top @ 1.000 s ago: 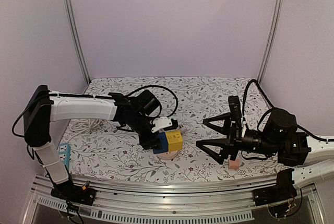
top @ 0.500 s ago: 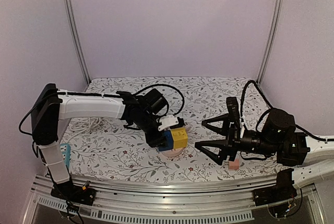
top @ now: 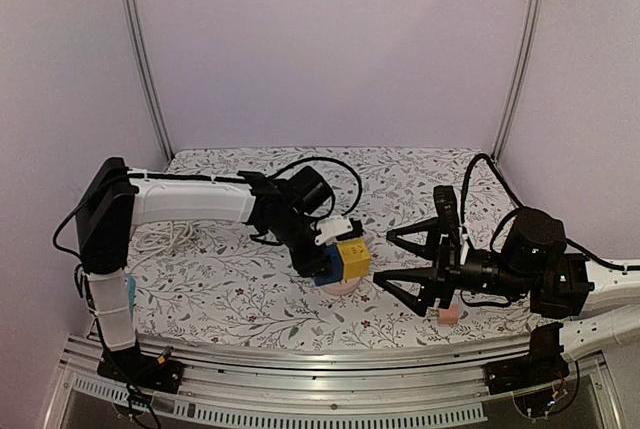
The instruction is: Insert the plug
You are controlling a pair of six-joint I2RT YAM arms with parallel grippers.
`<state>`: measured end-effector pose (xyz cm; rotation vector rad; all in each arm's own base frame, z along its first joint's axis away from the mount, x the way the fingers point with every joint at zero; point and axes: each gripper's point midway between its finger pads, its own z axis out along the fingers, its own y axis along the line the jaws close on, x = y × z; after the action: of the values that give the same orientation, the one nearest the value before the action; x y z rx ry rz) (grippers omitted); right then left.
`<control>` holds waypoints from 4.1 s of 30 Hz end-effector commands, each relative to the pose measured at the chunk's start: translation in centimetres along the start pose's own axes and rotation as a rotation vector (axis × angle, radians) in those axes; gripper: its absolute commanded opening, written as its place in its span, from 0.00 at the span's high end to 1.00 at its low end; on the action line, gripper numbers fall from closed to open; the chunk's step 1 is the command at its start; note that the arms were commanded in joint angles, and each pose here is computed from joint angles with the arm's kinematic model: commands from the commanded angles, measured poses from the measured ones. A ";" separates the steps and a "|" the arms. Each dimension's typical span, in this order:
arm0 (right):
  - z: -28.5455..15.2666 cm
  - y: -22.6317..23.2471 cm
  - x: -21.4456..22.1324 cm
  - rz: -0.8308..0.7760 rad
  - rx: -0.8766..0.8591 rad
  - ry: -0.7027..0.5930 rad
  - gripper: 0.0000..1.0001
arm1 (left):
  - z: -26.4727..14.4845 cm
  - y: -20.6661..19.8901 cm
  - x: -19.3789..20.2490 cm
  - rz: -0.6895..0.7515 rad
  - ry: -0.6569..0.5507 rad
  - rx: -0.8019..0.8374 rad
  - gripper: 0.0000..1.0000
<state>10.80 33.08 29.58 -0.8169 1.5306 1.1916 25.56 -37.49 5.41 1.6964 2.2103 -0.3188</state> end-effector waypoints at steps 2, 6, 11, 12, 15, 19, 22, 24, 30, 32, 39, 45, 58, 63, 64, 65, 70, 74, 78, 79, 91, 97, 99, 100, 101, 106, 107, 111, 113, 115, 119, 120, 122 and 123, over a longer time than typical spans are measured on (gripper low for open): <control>0.1 0.3 -0.1 -0.001 -0.006 0.001 0.01 | 5.9 -2.2 12.1 -0.037 0.436 0.062 1.00; 0.1 0.2 -0.1 0.000 -0.005 0.002 0.01 | 5.9 -2.2 11.9 -0.045 0.434 0.066 1.00; 0.1 0.2 -0.1 -0.001 -0.004 0.003 0.01 | 5.3 -1.6 10.7 -0.059 0.386 0.032 0.66; 0.1 0.1 0.0 -0.001 -0.001 0.004 0.01 | 5.1 -1.4 10.4 -0.062 0.374 0.022 0.55; 0.1 0.1 -0.1 -0.002 0.000 0.003 0.01 | 4.5 -1.0 9.4 -0.075 0.336 0.004 0.01; 0.2 0.1 0.0 -0.003 0.004 0.006 0.01 | 3.2 -0.6 7.7 -0.079 0.277 -0.020 0.00; 0.2 0.1 -0.1 -0.002 0.005 0.004 0.01 | 1.9 -0.1 6.7 -0.084 0.239 -0.046 0.00; 0.1 0.1 -0.1 -0.002 0.006 0.002 0.01 | 1.0 0.1 6.0 -0.086 0.204 -0.058 0.01; 0.2 0.0 -0.1 -0.002 0.011 0.004 0.01 | -2.8 1.8 3.8 -0.102 0.087 -0.160 0.01; 0.2 -0.1 -0.1 -0.002 0.016 0.003 0.01 | -4.9 2.9 3.1 -0.117 0.030 -0.214 0.01; 0.2 -0.2 0.0 -0.001 0.023 0.006 0.01 | -12.8 5.0 0.9 -0.181 -0.180 -0.390 0.01; 0.2 -0.9 -0.2 0.006 0.060 -0.002 0.01 | -23.5 11.2 4.5 -0.609 -0.466 -0.826 0.01; 2.2 -6.5 1.2 0.065 0.379 0.029 0.01 | -25.7 12.7 12.2 -1.047 -0.377 -0.881 0.01; 6.1 -8.1 3.5 0.084 0.472 0.120 0.01 | -25.0 11.8 15.0 -1.208 -0.460 -0.884 0.00; 7.1 -8.5 4.2 0.088 0.488 0.144 0.01 | -25.3 11.6 15.7 -1.231 -0.476 -0.906 0.00; 8.1 -9.0 5.5 0.092 0.511 0.179 0.01 | -25.6 11.5 16.6 -1.248 -0.485 -0.936 0.01; 11.1 -11.4 8.7 0.085 0.648 0.279 0.01 | -26.4 10.5 21.0 -1.331 -0.531 -1.064 0.01; 11.9 -13.4 11.2 0.035 0.779 0.344 0.01 | -26.3 9.7 23.8 -1.401 -0.610 -1.128 0.00; 12.7 -14.3 12.3 -0.025 0.846 0.383 0.01 | -26.4 9.8 26.5 -1.433 -0.608 -1.222 0.01; 13.0 -14.6 13.0 -0.038 0.854 0.403 0.01 | -26.1 10.1 26.9 -1.446 -0.604 -1.222 0.01; 14.0 -18.5 17.1 -0.208 1.047 0.504 0.01 | -17.6 14.5 27.3 -1.482 -0.487 -0.955 0.11; 12.2 -20.7 18.3 -0.238 1.153 0.579 0.01 | -14.4 16.0 27.1 -1.492 -0.463 -0.870 0.16; 11.2 -21.7 18.4 -0.242 1.187 0.601 0.01 | -13.6 16.5 26.9 -1.491 -0.460 -0.853 0.18; 10.8 -22.0 18.5 -0.242 1.200 0.609 0.01 | -13.4 16.8 26.9 -1.493 -0.453 -0.854 0.18; 10.4 -22.4 18.5 -0.243 1.212 0.616 0.01 | -13.1 16.9 27.0 -1.492 -0.440 -0.857 0.18; 8.3 -24.2 18.6 -0.219 1.247 0.646 0.01 | -12.5 17.6 28.6 -1.515 -0.396 -0.897 0.21; 7.9 -24.6 18.7 -0.211 1.254 0.651 0.01 | -12.5 17.6 28.9 -1.515 -0.379 -0.919 0.21; 6.2 -25.8 18.7 -0.188 1.277 0.664 0.01 | -12.6 18.0 29.1 -1.481 -0.327 -0.943 0.18; 5.5 -26.5 18.6 -0.168 1.285 0.665 0.01 | -13.2 18.0 29.0 -1.462 -0.333 -0.951 0.14; 4.5 -27.4 18.6 -0.153 1.300 0.670 0.01 | -14.1 17.9 28.9 -1.450 -0.351 -0.974 0.10; 2.1 -29.3 18.9 -0.105 1.346 0.690 0.01 | -15.2 18.0 29.2 -1.445 -0.348 -1.014 0.06; 1.5 -29.8 18.8 -0.090 1.359 0.689 0.01 | -15.1 18.1 29.1 -1.442 -0.342 -1.008 0.06; -0.3 -30.8 18.7 -0.062 1.404 0.684 0.01 | -14.7 18.6 28.9 -1.442 -0.325 -1.001 0.06; -1.3 -31.2 18.4 -0.040 1.429 0.666 0.01 | -14.4 18.8 28.9 -1.442 -0.309 -0.994 0.06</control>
<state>34.94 29.46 8.06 -0.2174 2.1260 -0.3328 34.31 -1.90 7.86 -0.5197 2.2299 0.1546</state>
